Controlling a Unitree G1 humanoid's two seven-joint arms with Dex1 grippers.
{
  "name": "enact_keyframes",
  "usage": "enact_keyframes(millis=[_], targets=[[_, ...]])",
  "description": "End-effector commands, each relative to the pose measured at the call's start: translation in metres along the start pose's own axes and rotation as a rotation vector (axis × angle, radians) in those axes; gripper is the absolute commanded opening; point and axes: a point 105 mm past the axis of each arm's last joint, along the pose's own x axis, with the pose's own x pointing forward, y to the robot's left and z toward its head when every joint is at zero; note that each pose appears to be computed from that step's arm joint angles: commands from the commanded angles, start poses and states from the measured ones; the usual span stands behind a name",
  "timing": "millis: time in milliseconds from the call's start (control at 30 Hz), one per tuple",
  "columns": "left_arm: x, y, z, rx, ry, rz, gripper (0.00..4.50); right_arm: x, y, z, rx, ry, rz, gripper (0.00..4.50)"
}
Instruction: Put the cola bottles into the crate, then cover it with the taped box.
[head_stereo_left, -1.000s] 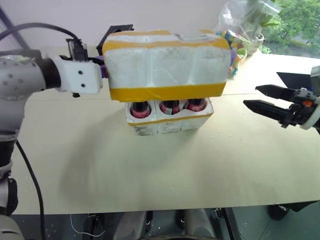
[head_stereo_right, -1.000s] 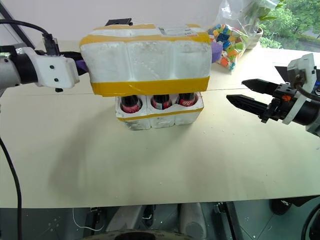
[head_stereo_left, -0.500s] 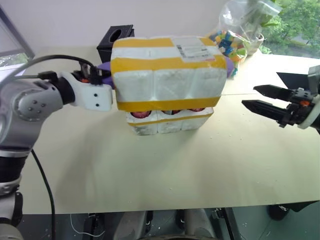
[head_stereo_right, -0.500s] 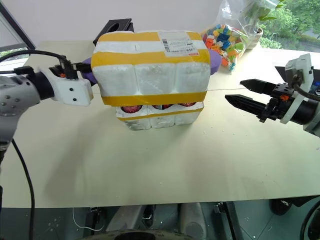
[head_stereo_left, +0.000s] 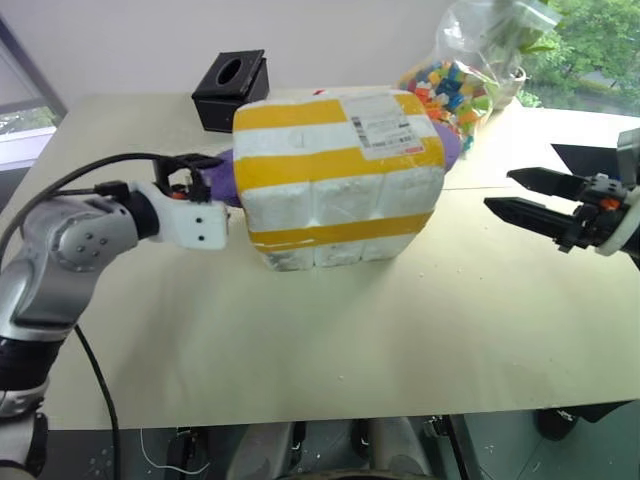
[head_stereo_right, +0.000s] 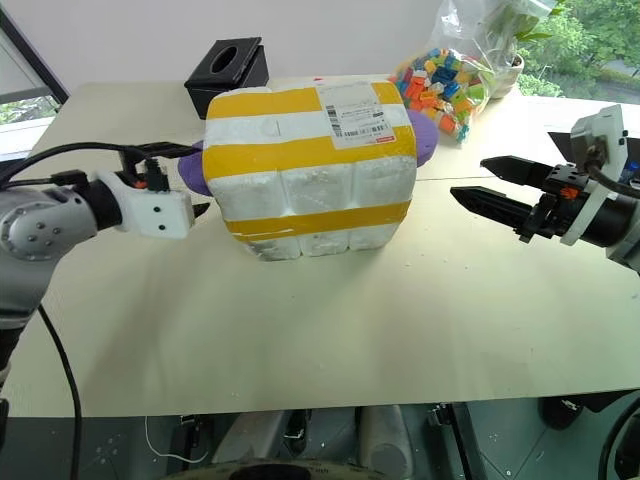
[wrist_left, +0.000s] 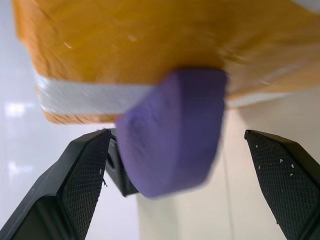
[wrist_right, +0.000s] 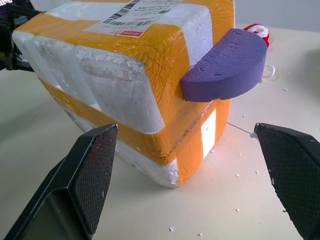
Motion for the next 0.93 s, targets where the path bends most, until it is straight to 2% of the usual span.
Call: enact_keyframes(millis=[33, 133, 200, 300, 433, 500, 567, 667, 767, 933], targets=[[-0.014, 0.005, 0.002, 0.041, -0.004, -0.01, 4.47, -0.003, -0.001, 0.011, -0.043, -0.027, -0.004, 4.5], [-0.02, 0.002, -0.005, -0.018, -0.004, -0.034, 4.47, -0.001, -0.001, 0.01, -0.046, -0.024, 0.001, 4.5], [-0.028, 0.001, -0.01, -0.237, -0.043, -0.041, 4.47, 0.0, -0.001, 0.008, -0.051, -0.017, 0.005, 4.5], [-0.048, -0.004, -0.009, -0.67, -0.196, -0.137, 4.47, 0.001, -0.001, 0.007, -0.066, -0.006, 0.012, 4.5], [-0.079, 0.004, -0.016, -0.965, -0.279, -0.261, 4.47, 0.0, -0.004, 0.008, -0.076, -0.007, 0.007, 4.5], [-0.096, 0.023, -0.011, -1.174, -0.408, -0.294, 4.47, 0.0, -0.004, 0.007, -0.08, -0.004, 0.013, 4.5], [-0.108, 0.039, -0.011, -1.306, -0.513, -0.294, 4.47, 0.0, -0.004, 0.006, -0.081, 0.0, 0.017, 4.5], [-0.109, 0.041, -0.026, -1.401, -0.477, -0.253, 4.47, 0.002, -0.004, 0.005, -0.083, 0.004, 0.029, 4.5], [-0.108, 0.031, -0.038, -1.402, -0.4, -0.238, 4.47, 0.001, -0.006, 0.007, -0.098, 0.013, 0.035, 4.5], [-0.109, 0.03, -0.044, -1.414, -0.386, -0.211, 4.47, 0.0, -0.012, 0.008, -0.111, 0.022, 0.031, 4.5]])
